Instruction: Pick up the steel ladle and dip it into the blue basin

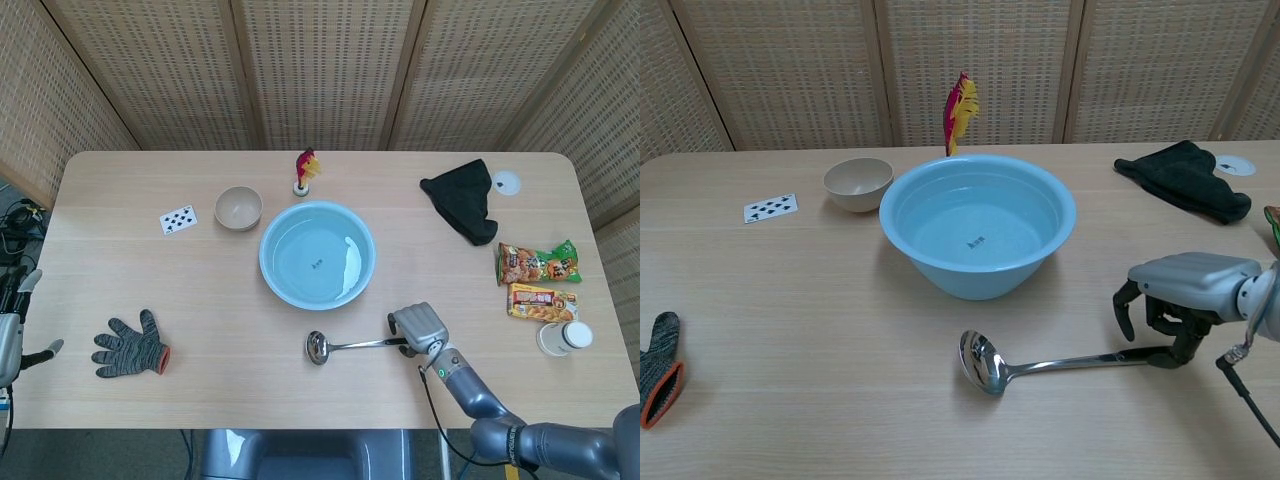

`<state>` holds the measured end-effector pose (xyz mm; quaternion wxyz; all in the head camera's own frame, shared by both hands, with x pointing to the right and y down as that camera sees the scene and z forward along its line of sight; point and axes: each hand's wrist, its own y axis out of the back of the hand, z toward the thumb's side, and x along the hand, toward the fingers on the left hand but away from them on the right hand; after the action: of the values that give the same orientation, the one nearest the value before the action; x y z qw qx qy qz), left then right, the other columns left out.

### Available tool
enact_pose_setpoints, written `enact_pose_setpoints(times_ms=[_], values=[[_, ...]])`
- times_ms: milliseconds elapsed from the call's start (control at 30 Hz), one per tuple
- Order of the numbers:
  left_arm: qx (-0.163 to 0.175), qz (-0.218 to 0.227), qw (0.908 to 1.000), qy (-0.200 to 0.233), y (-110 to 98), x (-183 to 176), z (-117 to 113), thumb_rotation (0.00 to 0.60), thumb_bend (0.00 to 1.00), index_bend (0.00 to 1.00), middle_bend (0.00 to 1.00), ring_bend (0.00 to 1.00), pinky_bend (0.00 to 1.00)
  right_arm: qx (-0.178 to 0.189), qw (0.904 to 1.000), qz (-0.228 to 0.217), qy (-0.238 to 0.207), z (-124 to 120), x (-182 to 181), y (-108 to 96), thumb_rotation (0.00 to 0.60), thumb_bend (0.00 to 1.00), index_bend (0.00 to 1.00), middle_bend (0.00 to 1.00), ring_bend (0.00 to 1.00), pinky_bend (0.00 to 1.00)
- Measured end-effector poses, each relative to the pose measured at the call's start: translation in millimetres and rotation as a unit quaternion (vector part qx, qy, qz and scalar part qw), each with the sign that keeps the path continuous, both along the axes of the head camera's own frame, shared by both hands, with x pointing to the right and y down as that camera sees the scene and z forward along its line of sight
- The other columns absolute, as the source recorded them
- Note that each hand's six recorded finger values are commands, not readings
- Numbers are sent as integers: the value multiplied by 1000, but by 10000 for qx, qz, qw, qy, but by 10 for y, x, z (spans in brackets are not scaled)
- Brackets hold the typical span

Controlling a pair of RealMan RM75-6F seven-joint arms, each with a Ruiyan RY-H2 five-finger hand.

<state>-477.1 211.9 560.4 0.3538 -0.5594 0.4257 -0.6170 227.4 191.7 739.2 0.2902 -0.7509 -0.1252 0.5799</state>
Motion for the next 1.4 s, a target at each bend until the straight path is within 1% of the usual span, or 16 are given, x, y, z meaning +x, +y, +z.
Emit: enact_pose_setpoints(times_ms=[500, 967, 1033, 1233, 1400], values=[[-6, -38, 10000, -8, -15, -29, -6, 600, 0, 0, 0, 0, 0, 0, 10000, -10, -22, 91, -115, 74, 600, 498, 525, 969, 1000, 1000], [4, -82, 10000, 7, -9, -42, -24, 600, 0, 0, 0, 0, 0, 12, 9999, -47, 163, 180, -66, 82, 600, 509, 528, 969, 1000, 1000], [0, -76, 10000, 4, -6, -38, -23, 600, 0, 0, 0, 0, 0, 2, 9998, -61, 186, 188, -58, 84, 600, 523, 532, 970, 1000, 1000], [2, -72, 10000, 3, -3, -32, -24, 600, 0, 0, 0, 0, 0, -14, 9996, -103, 265, 211, -33, 86, 600, 611, 562, 975, 1000, 1000], [-5, -69, 10000, 6, -4, -30, -22, 600, 0, 0, 0, 0, 0, -95, 9993, -114, 333, 226, 12, 96, 600, 686, 656, 984, 1000, 1000]])
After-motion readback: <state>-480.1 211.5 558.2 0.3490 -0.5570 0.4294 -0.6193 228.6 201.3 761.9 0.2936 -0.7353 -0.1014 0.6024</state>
